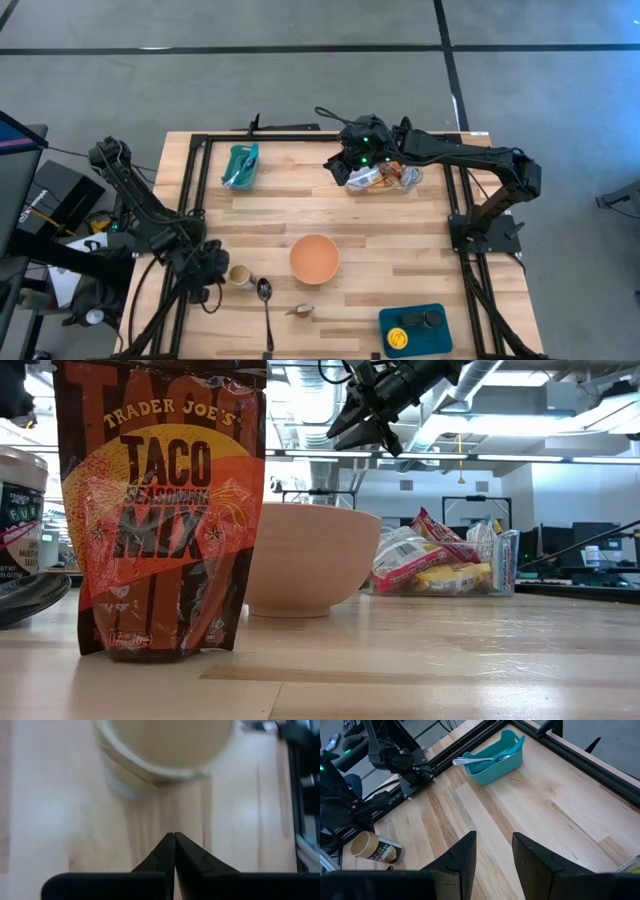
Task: Pick & Place Food Item
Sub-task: Put the golden seasoning bottle into the dark blue bin
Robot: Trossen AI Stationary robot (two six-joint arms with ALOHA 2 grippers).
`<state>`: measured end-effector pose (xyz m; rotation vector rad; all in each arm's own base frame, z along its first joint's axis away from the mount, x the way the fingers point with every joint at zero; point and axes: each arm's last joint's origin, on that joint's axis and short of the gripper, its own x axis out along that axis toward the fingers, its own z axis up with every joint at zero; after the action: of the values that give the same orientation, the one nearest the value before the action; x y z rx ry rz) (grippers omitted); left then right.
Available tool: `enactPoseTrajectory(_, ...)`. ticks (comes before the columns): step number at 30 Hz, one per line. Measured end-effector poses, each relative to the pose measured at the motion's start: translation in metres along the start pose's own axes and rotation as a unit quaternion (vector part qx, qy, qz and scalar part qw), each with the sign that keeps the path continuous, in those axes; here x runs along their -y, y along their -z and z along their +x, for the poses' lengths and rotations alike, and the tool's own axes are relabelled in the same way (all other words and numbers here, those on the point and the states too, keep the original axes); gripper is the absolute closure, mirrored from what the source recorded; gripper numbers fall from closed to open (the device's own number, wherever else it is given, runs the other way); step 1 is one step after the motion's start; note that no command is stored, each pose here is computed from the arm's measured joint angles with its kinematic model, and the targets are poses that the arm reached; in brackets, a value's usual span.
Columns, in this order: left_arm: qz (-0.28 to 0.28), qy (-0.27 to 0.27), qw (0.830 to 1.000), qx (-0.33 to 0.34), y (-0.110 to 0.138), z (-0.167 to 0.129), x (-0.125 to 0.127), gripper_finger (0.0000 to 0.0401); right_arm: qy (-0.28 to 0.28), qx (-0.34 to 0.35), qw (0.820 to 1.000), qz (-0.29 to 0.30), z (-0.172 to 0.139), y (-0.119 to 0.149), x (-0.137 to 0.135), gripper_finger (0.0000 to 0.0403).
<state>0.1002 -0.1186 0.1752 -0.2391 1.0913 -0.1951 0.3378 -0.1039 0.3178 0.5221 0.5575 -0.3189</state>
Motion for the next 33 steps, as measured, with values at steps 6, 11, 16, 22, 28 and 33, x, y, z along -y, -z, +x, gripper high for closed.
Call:
enactPoseTrajectory(6, 0.021, 0.008, 1.0, -0.014, 0.0009, 0.0, 0.0, 0.0397, 0.0, 0.0, 1.0, 0.0, 0.0, 0.0, 0.0, 0.0282)
enactPoseTrajectory(11, 0.023, -0.004, 0.999, -0.025, 0.0028, -0.0001, -0.0024, 0.038, 0.0, 0.0, 1.0, 0.0, 0.0, 0.0, 0.0, 0.0282)
enactPoseTrajectory(16, 0.023, -0.004, 0.999, -0.024, 0.0028, -0.0001, -0.0024, 0.035, 0.0, 0.0, 1.0, 0.0, 0.0, 0.0, 0.0, 0.0282)
enactPoseTrajectory(22, 0.022, -0.004, 0.999, -0.024, 0.0027, -0.0001, -0.0023, 0.0282, 0.0, 0.0, 1.0, 0.0, 0.0, 0.0, 0.0, 0.0282)
enactPoseTrajectory(28, 0.022, -0.007, 1.0, -0.02, 0.0025, -0.0001, -0.0025, 0.017, 0.0, 0.0, 1.0, 0.0, 0.0, 0.0, 0.0, 0.0282)
enactPoseTrajectory(33, 0.023, -0.031, 0.999, 0.009, 0.0007, -0.0001, -0.0038, 0.0086, 0.0, 0.0, 1.0, 0.0, 0.0, 0.0, 0.0, 0.0282)
